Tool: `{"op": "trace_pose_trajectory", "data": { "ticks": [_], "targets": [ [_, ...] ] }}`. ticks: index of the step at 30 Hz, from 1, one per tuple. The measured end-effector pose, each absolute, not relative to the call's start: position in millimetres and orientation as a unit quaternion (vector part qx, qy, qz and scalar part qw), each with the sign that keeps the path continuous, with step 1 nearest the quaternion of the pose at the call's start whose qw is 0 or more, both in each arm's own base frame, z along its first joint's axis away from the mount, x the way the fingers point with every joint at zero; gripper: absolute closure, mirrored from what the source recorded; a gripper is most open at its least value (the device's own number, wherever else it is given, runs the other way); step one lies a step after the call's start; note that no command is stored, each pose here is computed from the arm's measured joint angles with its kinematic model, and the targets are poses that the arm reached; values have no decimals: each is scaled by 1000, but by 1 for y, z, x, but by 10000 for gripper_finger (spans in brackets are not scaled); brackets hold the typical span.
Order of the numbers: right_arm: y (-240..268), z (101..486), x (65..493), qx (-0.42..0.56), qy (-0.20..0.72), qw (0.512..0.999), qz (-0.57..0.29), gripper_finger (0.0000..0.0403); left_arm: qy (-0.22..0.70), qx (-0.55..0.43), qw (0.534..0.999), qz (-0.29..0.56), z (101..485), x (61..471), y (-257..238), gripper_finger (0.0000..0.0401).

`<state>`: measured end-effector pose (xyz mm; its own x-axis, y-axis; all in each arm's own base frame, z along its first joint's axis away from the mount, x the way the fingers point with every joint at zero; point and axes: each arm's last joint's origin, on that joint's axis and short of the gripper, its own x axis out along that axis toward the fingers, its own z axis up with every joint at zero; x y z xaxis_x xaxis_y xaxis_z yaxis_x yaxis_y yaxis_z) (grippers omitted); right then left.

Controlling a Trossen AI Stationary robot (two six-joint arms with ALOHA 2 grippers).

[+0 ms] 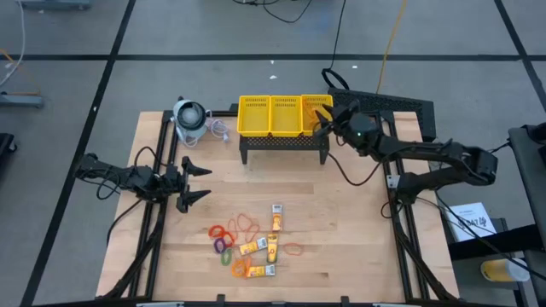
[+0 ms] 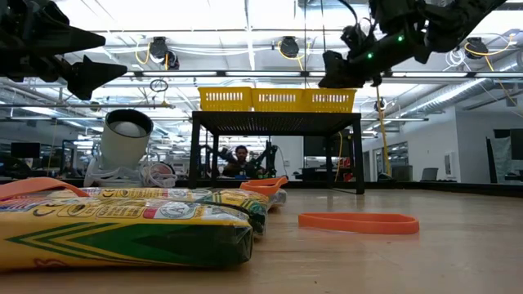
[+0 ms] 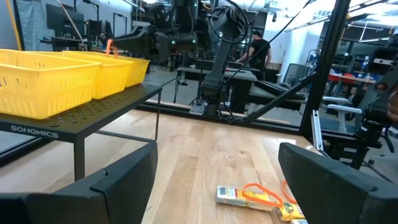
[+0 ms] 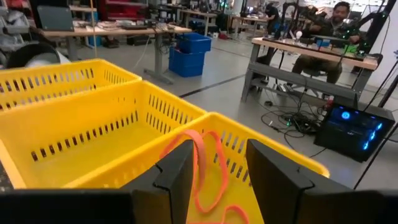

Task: Pick & Place Office Desk Supplies
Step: Put the orange rubber band into the right yellow bin on the shelf

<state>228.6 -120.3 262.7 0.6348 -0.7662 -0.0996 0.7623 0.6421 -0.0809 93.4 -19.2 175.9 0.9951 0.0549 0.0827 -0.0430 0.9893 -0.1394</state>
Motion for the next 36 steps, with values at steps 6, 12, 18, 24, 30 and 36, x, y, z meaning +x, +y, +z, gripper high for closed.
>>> {"op": "trace_pose_trajectory", "data": {
  "ticks": [6,12,18,24,30,36],
  "targets": [
    [-117,280,226,16,103,913,-393,261,-43,-69,996,25,176,93,-19,61],
    [-115,284,226,39,137,925,-352,261,-43,-69,996,25,176,93,-19,61],
    [-117,287,222,-15,145,900,-412,261,-43,-69,996,25,176,93,-19,61],
    [-115,287,224,-20,150,904,-400,261,-43,-69,996,25,176,93,-19,61],
    [-112,287,225,-29,153,911,-383,261,-43,-69,996,25,176,93,-19,61],
    [-93,292,231,-75,151,925,-342,261,-43,-69,996,25,176,93,-19,61]
  ]
}}
